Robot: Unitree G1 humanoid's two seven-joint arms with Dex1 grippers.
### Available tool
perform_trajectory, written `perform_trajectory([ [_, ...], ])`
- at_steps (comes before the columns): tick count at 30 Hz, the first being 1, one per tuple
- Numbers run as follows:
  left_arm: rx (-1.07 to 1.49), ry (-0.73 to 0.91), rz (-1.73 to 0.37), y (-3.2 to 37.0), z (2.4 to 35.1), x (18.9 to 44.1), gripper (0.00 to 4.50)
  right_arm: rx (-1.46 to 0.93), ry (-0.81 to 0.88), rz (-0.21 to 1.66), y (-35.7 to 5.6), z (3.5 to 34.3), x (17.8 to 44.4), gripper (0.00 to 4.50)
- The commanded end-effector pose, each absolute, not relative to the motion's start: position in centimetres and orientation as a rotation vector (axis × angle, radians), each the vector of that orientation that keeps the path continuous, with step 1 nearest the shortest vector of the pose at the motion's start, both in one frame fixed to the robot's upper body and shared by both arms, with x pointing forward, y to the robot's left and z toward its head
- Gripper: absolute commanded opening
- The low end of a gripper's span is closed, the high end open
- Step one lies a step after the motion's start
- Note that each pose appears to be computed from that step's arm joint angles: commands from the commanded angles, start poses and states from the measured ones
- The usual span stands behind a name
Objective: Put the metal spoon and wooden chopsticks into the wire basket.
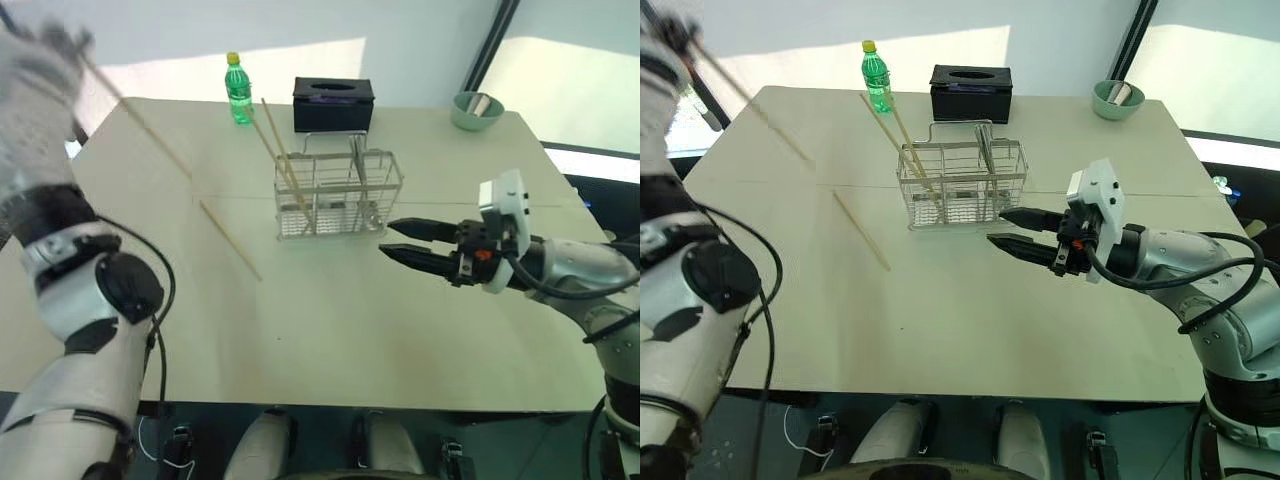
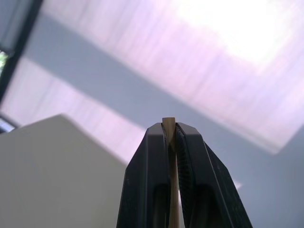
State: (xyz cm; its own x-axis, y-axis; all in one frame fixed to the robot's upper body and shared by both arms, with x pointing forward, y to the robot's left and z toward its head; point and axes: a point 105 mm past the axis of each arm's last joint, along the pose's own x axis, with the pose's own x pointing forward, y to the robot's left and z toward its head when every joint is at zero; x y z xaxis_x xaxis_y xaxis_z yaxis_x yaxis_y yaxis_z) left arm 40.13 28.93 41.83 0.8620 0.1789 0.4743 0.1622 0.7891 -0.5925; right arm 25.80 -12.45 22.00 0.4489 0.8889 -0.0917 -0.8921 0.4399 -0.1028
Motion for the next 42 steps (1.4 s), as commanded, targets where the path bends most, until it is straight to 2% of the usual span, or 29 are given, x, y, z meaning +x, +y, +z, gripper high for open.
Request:
perform_trajectory([
  [1, -0.726, -0.660, -0.195, 25.1, 46.4, 39.0, 0.05, -0.155, -0.025, 1.097, -12.2, 22.6, 25.4, 1.99],
  [4, -0.664, -0.642, -0.341, 20.4, 46.8, 39.7, 0.05, -0.152, -0.031, 1.081, -12.2, 22.5, 25.5, 1.99],
  [8, -0.468, -0.589, -0.440, 15.1, 44.3, 40.9, 0.05, -0.149, -0.048, 1.044, -12.5, 22.6, 25.6, 1.99],
  [14, -0.163, -0.588, -0.488, 11.0, 40.4, 41.6, 0.05, -0.147, -0.060, 0.997, -13.1, 22.6, 25.4, 1.99],
  [22, -0.154, -0.495, -0.470, 9.5, 34.5, 43.0, 0.05, -0.136, -0.062, 0.949, -13.6, 22.5, 25.3, 1.99],
  [32, -0.174, -0.392, -0.379, 10.9, 30.0, 43.5, 0.05, -0.130, -0.065, 0.932, -13.8, 22.7, 25.8, 1.99],
  [34, -0.187, -0.389, -0.389, 11.0, 29.8, 43.1, 0.82, -0.128, -0.067, 0.932, -13.8, 22.7, 26.1, 1.99],
  [35, -0.194, -0.391, -0.394, 11.0, 30.0, 42.9, 1.06, -0.127, -0.068, 0.932, -13.8, 22.7, 26.2, 1.99],
  [41, -0.231, -0.412, -0.403, 11.9, 32.0, 42.1, 4.12, -0.123, -0.072, 0.931, -13.8, 22.9, 27.0, 1.99],
  [42, -0.231, -0.417, -0.398, 12.2, 32.4, 42.0, 4.45, -0.121, -0.074, 0.931, -13.7, 22.9, 27.1, 1.99],
])
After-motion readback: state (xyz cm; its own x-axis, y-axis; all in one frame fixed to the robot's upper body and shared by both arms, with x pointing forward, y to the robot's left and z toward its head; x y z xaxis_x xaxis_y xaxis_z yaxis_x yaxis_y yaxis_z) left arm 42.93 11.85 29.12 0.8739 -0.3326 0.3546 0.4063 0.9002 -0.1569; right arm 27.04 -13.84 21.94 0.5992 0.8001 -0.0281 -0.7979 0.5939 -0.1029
